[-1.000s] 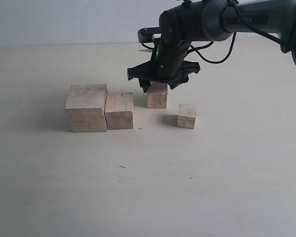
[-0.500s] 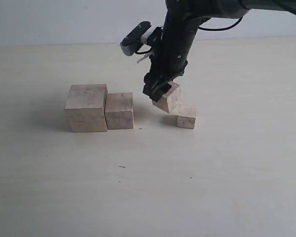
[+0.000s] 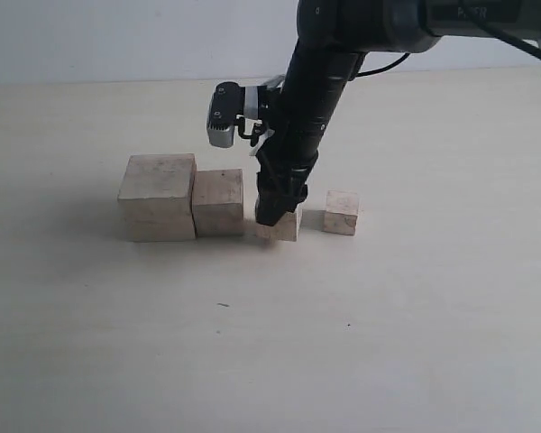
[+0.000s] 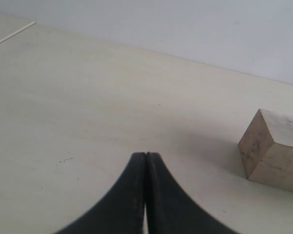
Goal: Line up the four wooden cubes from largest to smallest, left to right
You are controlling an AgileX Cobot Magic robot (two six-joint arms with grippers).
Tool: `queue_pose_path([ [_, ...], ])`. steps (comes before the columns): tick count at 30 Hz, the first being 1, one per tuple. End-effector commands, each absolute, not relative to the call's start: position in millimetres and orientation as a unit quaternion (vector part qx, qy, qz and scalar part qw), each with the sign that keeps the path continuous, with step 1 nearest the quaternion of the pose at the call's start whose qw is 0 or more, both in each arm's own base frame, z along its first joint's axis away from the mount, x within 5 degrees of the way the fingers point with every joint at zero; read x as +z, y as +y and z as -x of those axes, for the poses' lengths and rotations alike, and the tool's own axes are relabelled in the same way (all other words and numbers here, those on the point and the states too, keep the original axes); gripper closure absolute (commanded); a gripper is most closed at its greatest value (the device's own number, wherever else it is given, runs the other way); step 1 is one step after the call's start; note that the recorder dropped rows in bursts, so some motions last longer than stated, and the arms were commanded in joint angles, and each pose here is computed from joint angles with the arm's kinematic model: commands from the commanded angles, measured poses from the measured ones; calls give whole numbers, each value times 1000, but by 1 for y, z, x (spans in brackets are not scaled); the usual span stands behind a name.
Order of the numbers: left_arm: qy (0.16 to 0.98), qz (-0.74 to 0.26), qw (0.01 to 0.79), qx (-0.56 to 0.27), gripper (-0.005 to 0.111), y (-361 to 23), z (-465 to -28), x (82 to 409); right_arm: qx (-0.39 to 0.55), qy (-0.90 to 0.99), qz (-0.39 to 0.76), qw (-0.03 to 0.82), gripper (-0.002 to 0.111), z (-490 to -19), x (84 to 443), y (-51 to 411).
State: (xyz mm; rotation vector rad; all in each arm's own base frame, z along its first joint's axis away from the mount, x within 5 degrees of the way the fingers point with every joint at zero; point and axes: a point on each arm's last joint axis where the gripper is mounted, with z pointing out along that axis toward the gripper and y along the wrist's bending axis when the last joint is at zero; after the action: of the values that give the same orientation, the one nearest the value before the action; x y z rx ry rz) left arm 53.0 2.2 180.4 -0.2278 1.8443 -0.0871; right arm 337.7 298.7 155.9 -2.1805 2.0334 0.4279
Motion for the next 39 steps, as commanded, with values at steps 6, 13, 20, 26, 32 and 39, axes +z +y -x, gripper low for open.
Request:
queue_pose_path([
  [6,791,100,602,-41,107,2,-53,181,144,681,715,63,102,-340,146,299],
  [13,791,100,602,-41,107,2,-53,181,143,686,707,93,63,-344,147,303],
  [20,791,100,602,-41,107,2,-53,181,144,686,707,91,36,-344,147,303],
  [26,791,100,602,-41,107,2,-53,181,143,695,699,93,35,-343,152,302],
  [32,791,100,602,-41,107,2,-53,181,141,703,688,111,36,-340,179,300],
  [39,791,100,602,-41,107,2,-53,181,112,759,640,35,38,-328,203,281],
])
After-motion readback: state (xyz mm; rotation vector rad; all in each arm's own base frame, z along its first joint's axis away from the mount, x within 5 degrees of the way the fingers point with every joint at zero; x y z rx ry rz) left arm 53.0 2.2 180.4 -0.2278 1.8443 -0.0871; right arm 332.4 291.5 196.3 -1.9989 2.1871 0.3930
